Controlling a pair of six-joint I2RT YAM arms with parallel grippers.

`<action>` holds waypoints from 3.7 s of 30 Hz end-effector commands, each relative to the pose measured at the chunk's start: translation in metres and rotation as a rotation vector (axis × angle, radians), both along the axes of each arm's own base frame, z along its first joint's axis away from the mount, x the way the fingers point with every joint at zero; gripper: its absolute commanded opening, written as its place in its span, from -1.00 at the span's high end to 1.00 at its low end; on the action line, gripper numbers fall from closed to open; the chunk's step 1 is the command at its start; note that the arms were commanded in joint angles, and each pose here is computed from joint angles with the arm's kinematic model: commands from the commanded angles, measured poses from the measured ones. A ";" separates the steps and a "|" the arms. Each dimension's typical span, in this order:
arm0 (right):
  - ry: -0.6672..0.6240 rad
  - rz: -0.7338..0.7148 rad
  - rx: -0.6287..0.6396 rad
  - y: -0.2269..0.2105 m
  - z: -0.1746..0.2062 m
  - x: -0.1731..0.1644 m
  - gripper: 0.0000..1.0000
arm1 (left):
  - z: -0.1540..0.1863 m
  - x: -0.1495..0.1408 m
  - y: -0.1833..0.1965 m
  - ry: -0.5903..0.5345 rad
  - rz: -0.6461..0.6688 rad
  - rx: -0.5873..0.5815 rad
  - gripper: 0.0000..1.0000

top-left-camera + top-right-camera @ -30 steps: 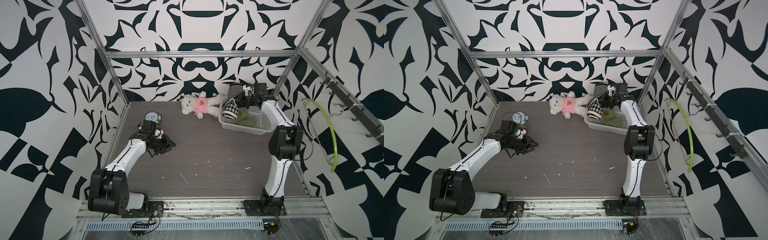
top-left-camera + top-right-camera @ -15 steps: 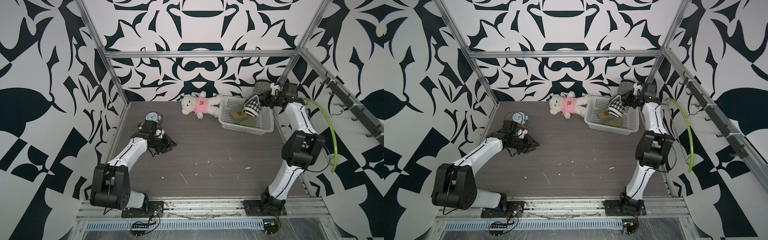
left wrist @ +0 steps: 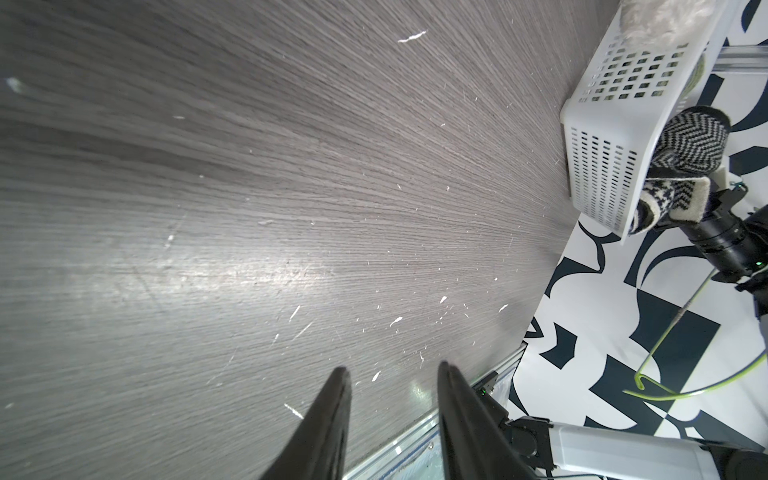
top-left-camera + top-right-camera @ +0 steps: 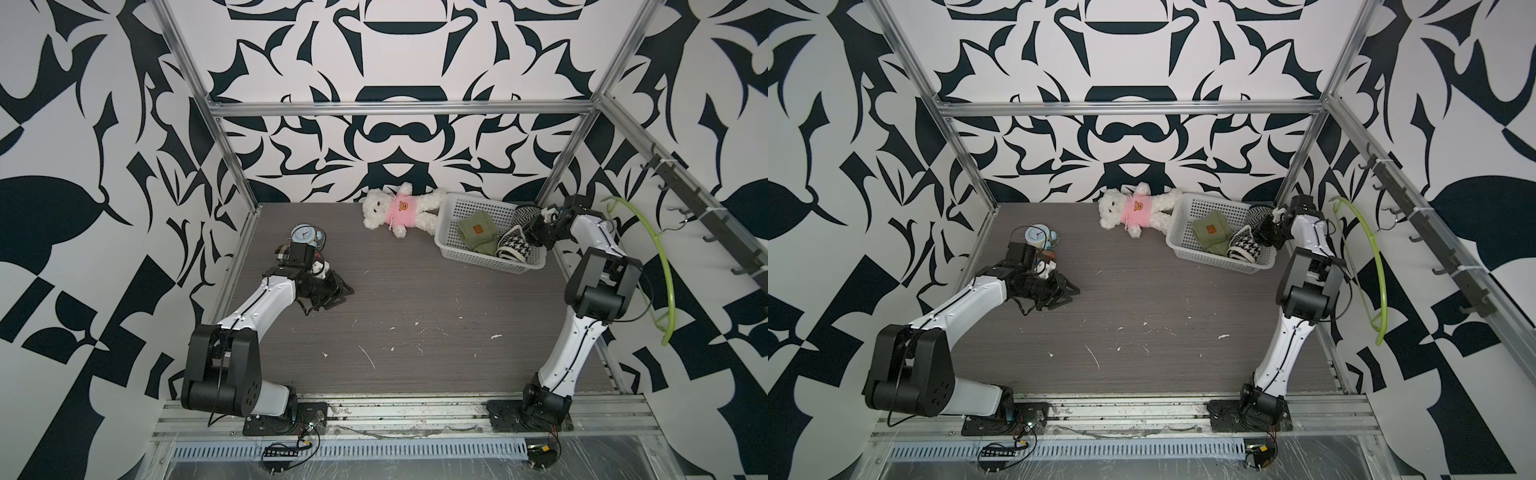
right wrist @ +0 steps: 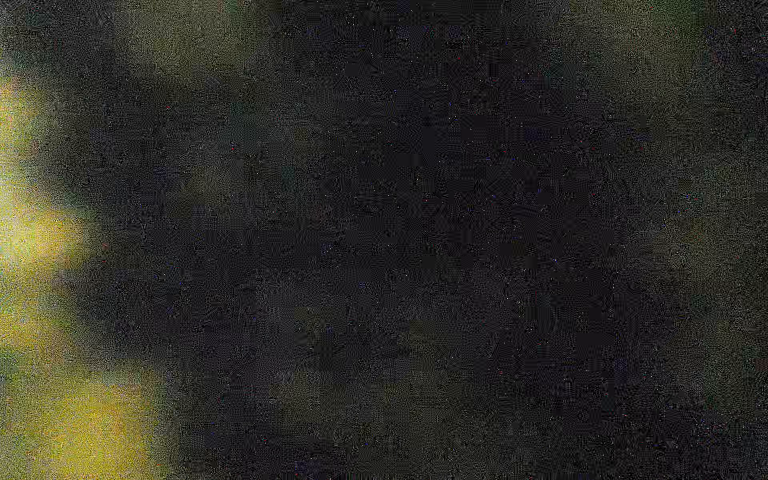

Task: Roll up the scarf and place it into the basket
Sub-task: Place the scarf in the basket, then reset both arms

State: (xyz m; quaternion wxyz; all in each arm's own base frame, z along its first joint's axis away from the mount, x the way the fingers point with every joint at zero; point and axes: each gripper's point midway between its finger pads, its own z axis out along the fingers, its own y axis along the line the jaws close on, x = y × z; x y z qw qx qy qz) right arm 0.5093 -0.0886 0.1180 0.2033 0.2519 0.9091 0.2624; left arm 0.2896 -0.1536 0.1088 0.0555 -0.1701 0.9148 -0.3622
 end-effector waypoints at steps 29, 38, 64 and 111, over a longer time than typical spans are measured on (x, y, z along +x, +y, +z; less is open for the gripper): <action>-0.174 -0.029 -0.316 -0.006 0.128 -0.020 -0.81 | -0.005 -0.002 -0.003 0.001 -0.020 -0.021 0.21; 0.014 0.051 -0.187 0.036 0.053 -0.050 1.00 | -0.009 0.002 -0.005 0.002 -0.026 -0.036 0.21; -0.192 -0.027 -0.252 0.047 0.104 -0.101 -0.22 | 0.005 0.032 0.012 -0.070 0.019 0.102 -0.26; -0.724 0.137 -0.867 0.103 -0.038 -0.127 -0.99 | -0.019 0.100 0.168 -0.960 0.306 0.943 -0.98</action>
